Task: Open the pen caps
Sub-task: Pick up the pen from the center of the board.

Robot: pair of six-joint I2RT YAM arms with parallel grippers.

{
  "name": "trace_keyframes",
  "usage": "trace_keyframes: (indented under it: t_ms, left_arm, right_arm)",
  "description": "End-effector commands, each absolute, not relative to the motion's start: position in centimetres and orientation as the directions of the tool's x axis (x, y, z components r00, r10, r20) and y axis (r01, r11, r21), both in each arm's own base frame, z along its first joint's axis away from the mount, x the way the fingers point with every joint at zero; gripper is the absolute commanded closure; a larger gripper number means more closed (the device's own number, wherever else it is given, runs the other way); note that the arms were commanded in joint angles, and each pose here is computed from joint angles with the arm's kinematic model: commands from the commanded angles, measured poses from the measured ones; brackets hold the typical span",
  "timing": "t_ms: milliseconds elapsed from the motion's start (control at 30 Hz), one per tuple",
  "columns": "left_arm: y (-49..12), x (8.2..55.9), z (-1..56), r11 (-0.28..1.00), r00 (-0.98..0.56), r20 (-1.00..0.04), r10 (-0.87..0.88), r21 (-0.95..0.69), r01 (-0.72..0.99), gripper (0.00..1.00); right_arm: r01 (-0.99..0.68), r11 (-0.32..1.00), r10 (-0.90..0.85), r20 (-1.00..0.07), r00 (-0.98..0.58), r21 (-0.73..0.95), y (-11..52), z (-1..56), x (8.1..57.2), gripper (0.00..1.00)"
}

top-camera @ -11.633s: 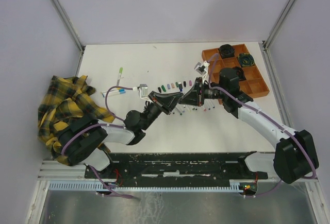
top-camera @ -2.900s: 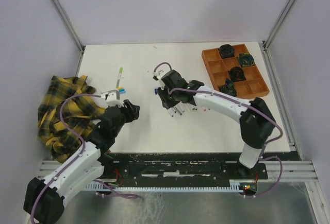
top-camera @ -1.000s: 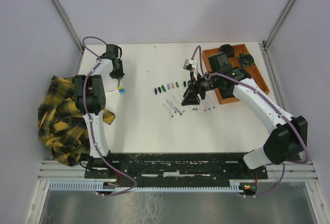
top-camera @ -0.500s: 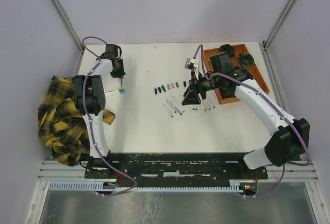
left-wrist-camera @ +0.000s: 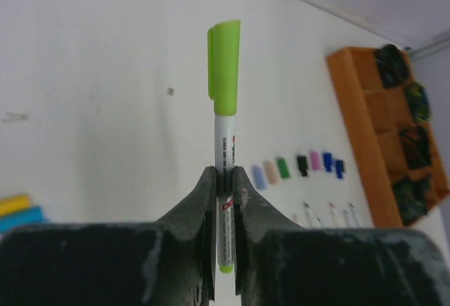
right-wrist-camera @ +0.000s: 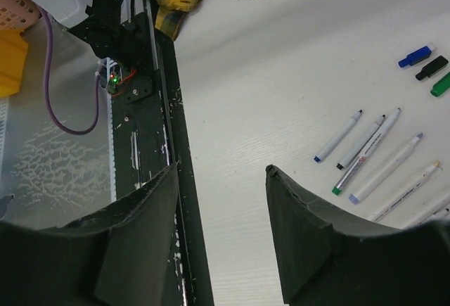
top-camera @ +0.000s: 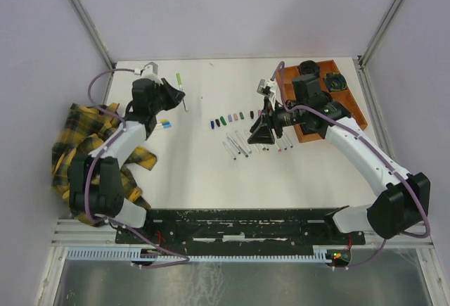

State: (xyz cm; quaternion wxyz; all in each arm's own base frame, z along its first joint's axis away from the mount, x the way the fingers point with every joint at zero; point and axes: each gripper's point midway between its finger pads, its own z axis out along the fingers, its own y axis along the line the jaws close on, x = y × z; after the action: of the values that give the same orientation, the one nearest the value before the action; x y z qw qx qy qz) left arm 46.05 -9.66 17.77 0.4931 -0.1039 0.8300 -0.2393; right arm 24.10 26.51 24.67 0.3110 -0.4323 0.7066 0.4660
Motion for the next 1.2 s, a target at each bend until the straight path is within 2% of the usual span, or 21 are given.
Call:
trace_keyframes:
  t_ms: [0,167,467,800,1167]
  left_arm:
    - [-15.4,42.5,24.8,0.679,-0.321,-0.746,-0.584,-0.665,0.310,0.97]
    - [-18.3,36.1,26.9,0.549,-0.236,-0.694,-0.681,-0.696,0.462,0.97]
    - [-20.4,27.7,29.8,0.422,-0.105,-0.608,-0.787,-0.655,0.627,0.97]
    - [-24.1,23.9,31.9,0.307,-0.120,-0.555,-0.823,-0.613,0.728,0.97]
    - [-27.2,23.4,31.4,0.313,-0.130,-0.588,-0.798,-0.590,0.744,0.97]
  right_arm:
    - [-0.931,0.155,-0.217,-0.908,-0.360,0.332,26.9,28.1,24.0,0.39]
    - [-0.925,0.153,-0.163,-0.914,-0.371,0.348,26.8,28.8,24.0,0.37]
    - [-0.893,0.086,-0.077,-0.891,-0.448,0.441,27.9,28.4,23.9,0.36]
    - [-0.906,0.019,-0.038,-0.905,-0.423,0.423,29.2,28.5,22.8,0.35]
    - [-0.901,0.022,-0.069,-0.898,-0.434,0.434,30.7,27.2,22.1,0.38]
